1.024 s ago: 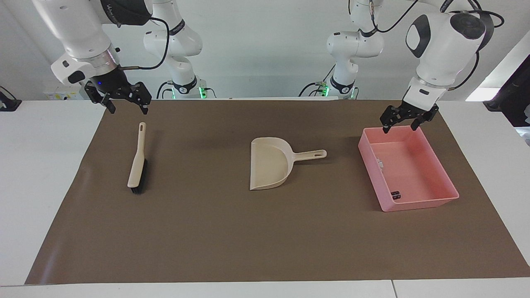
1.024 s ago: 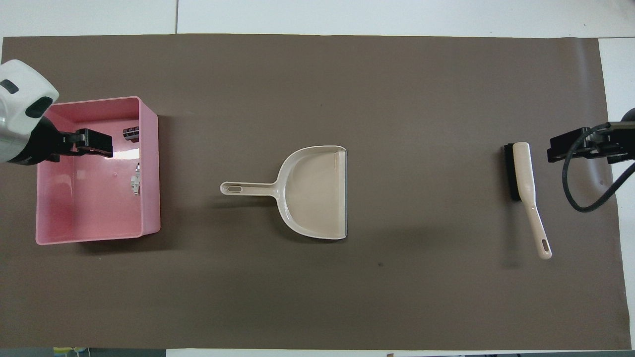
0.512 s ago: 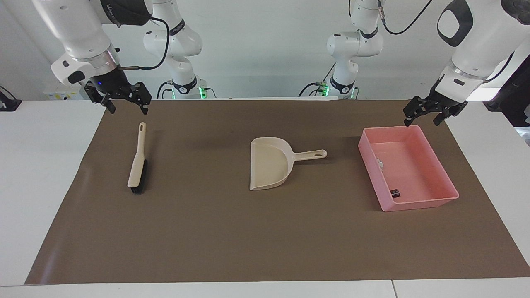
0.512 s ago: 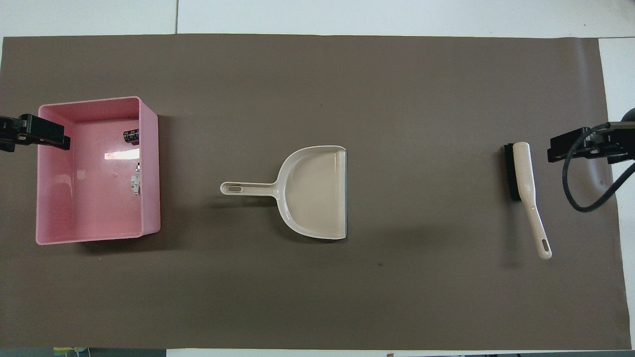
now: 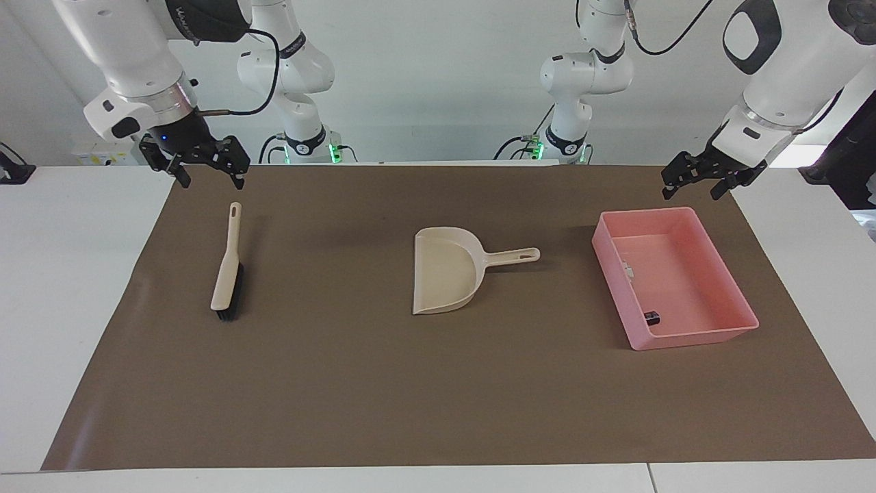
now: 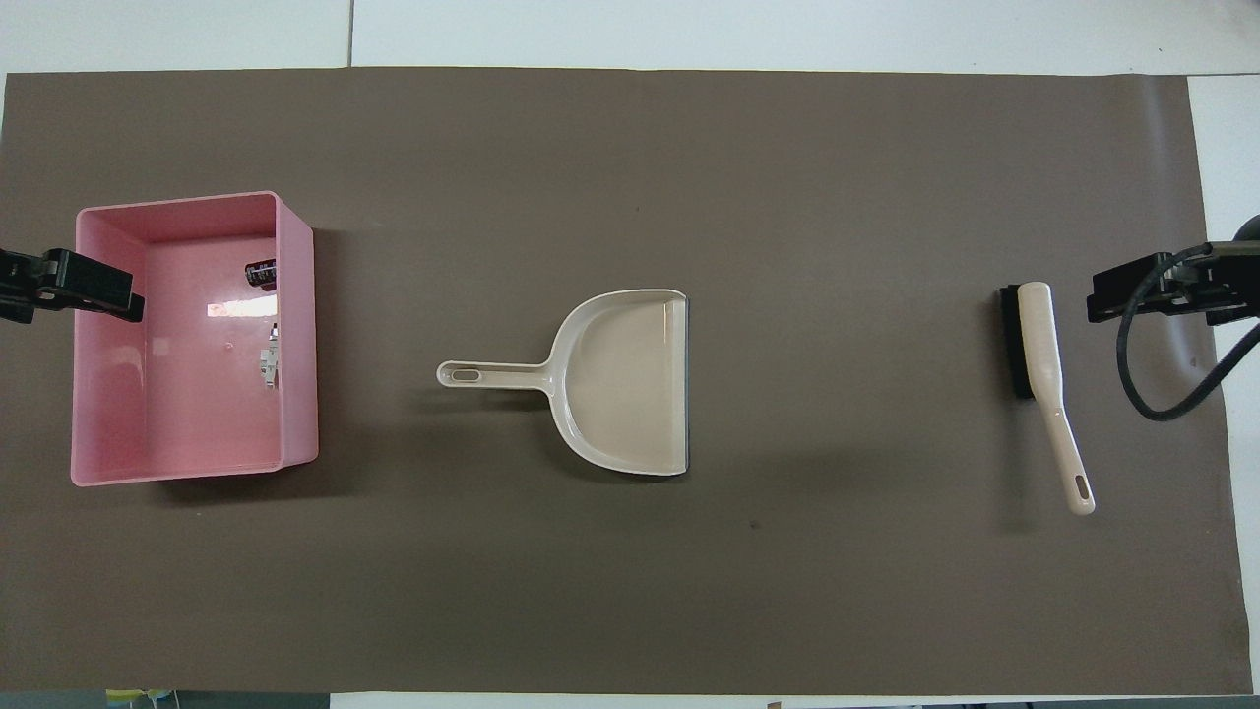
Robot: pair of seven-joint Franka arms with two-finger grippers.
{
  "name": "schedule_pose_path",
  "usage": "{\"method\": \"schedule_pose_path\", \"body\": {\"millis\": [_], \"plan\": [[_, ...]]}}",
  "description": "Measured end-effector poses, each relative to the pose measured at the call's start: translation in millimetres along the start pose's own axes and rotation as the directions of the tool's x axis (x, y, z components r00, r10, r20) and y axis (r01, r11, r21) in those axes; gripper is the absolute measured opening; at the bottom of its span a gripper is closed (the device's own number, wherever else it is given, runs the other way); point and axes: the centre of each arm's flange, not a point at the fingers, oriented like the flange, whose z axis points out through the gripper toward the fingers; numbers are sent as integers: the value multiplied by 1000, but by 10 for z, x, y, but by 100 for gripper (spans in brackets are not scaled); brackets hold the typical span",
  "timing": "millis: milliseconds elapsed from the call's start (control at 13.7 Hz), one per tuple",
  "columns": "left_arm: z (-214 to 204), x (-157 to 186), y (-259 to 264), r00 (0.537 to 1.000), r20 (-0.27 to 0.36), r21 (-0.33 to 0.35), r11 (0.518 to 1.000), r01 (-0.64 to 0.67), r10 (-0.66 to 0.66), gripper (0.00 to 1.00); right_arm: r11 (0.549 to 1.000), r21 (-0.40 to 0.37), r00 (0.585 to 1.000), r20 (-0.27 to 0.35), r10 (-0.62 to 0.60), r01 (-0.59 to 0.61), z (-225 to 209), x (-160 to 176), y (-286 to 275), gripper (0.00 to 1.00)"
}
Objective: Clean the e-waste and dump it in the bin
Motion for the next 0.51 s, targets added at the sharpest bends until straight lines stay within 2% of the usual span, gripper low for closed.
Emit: {"method": "schedule_pose_path", "body": {"millis": [512], "plan": [[10,-8,-24,1000,5,-1,1000,4,-4,100,1000,0,1000,0,4,-4,1,1,22,100]]}}
